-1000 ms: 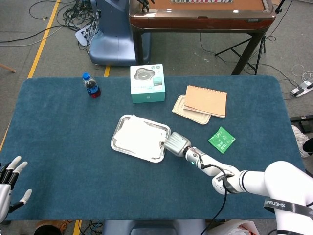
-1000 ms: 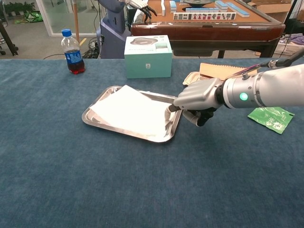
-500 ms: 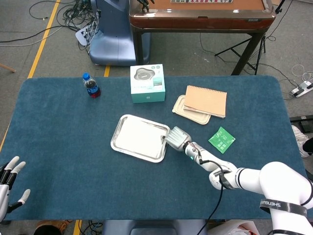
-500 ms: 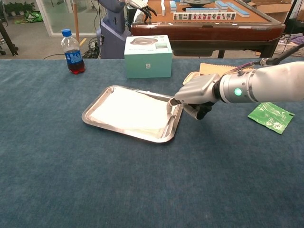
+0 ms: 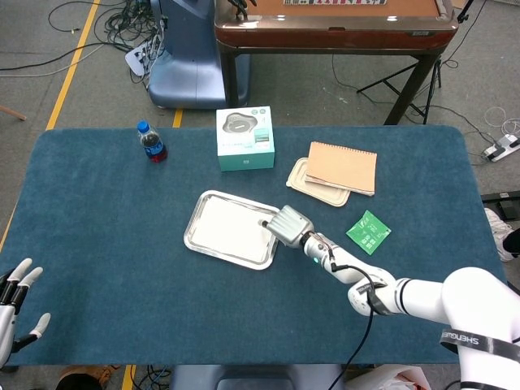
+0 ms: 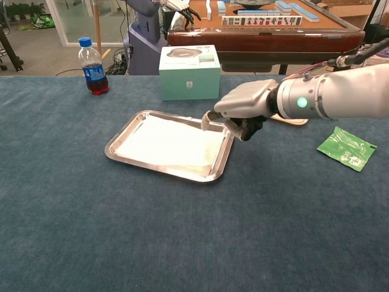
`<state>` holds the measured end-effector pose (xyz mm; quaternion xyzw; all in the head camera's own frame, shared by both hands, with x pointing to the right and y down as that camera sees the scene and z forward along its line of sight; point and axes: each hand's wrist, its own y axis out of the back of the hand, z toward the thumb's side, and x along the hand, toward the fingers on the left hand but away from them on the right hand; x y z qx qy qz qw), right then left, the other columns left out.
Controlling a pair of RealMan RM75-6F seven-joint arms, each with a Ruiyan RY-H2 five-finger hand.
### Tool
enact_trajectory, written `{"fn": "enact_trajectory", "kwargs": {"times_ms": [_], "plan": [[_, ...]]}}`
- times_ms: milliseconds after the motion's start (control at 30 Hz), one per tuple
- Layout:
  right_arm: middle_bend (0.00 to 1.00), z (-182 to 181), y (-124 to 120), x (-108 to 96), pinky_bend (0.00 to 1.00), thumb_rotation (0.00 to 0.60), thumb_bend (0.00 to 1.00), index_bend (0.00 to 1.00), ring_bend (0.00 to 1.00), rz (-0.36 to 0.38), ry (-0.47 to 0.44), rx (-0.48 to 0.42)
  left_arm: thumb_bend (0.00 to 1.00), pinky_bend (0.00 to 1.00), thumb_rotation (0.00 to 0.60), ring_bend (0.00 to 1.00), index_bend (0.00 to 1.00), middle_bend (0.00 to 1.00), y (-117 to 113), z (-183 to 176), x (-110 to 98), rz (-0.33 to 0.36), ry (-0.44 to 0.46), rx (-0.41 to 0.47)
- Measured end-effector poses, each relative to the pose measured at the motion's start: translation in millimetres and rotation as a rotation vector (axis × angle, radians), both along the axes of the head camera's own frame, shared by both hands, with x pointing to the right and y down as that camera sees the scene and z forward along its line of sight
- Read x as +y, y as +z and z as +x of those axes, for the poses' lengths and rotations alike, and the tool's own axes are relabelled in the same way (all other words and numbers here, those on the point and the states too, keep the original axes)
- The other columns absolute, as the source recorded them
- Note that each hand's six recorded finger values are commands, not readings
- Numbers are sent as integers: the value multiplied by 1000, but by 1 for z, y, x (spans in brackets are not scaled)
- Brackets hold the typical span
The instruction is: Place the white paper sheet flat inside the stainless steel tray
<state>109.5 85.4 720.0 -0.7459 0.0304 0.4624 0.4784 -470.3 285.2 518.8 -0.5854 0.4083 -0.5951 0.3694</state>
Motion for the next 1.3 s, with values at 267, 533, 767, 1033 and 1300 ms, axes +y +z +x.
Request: {"fn": "enact_trajectory", "kwargs": {"times_ms": [267, 533, 767, 1033, 1300], "plan": [[1000, -35, -9, -4, 1000, 600, 1000, 191, 1000, -14, 21, -74, 243, 0, 600, 101, 167, 92, -4, 0, 1, 7, -3, -6], [1000, -56, -8, 22, 1000, 600, 1000, 191, 1000, -48, -62, -87, 243, 0, 600, 102, 167, 92, -5, -3, 3, 6, -13, -14], [1000, -67, 0, 34, 1000, 600, 1000, 191, 1000, -67, -96, -79, 243, 0, 600, 102, 167, 92, -5, -3, 3, 6, -11, -13], [1000, -61, -2, 47, 1000, 600, 1000, 191, 1000, -80, -134, -72, 243, 0, 600, 101, 167, 92, -6, -6, 5, 4, -21, -18], [1000, -35, -12, 54, 1000, 600, 1000, 191, 1000, -85, -144, -62, 242, 0, 600, 102, 167, 92, -4, -3, 3, 5, -12, -10]]}}
